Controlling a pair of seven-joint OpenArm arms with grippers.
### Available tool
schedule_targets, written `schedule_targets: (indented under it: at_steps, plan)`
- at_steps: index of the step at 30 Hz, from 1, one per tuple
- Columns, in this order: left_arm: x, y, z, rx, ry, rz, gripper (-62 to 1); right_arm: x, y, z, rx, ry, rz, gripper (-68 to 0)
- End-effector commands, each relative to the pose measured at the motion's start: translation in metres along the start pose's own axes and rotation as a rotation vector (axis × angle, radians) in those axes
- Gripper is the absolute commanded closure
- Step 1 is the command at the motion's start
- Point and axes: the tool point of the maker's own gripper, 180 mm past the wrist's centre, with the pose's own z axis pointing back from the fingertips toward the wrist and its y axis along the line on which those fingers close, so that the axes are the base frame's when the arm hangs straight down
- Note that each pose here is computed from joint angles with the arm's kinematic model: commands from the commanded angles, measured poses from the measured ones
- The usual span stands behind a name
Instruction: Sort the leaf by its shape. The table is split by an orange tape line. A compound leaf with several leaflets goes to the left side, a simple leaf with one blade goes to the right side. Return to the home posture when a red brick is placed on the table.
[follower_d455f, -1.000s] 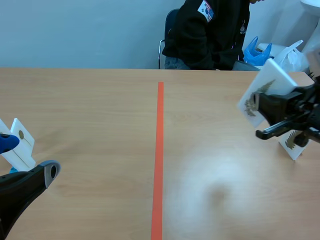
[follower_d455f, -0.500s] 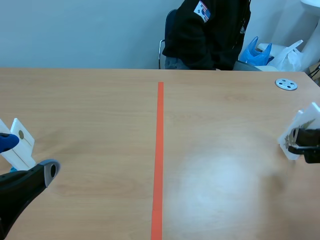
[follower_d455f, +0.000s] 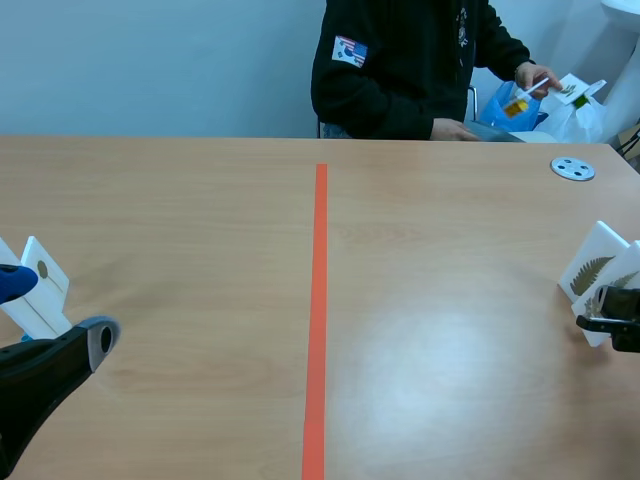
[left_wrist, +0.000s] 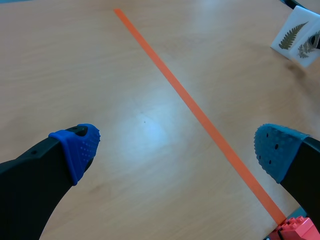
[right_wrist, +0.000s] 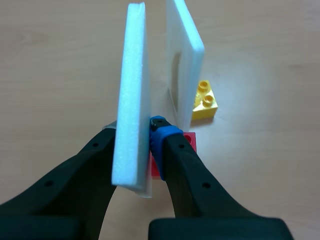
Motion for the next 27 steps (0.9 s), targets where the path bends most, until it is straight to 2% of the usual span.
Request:
schedule_targets:
  at_steps: [1, 4, 9, 15, 18, 22, 27]
  plan:
    - [0.011, -0.002, 0.000, -0.003, -0.042, -0.001, -62.3, 0.016, 0.000, -0.003, 0.009, -0.046, 0.008, -1.5]
    - [0.011, -0.002, 0.000, -0.003, -0.042, -0.001, -62.3, 0.011, 0.000, -0.002, 0.006, -0.030, 0.036, -1.5]
    - [0.012, -0.002, 0.000, -0.003, -0.046, -0.001, -62.3, 0.006, -0.007, -0.002, -0.027, -0.017, 0.050, -1.6]
    - [0.012, -0.002, 0.000, -0.003, -0.047, -0.001, -62.3, 0.006, -0.010, -0.002, -0.041, -0.015, 0.052, -8.2]
    - [0.012, -0.002, 0.000, -0.003, -0.047, -0.001, -62.3, 0.005, -0.010, -0.001, -0.041, -0.013, 0.051, -15.0]
    - [0.012, -0.002, 0.000, -0.003, -0.047, -0.001, -62.3, 0.004, -0.010, -0.001, -0.041, -0.012, 0.051, -29.5]
    - [0.012, -0.002, 0.000, -0.003, -0.047, -0.001, -62.3, 0.014, -0.009, 0.000, -0.039, -0.068, 0.053, -45.6]
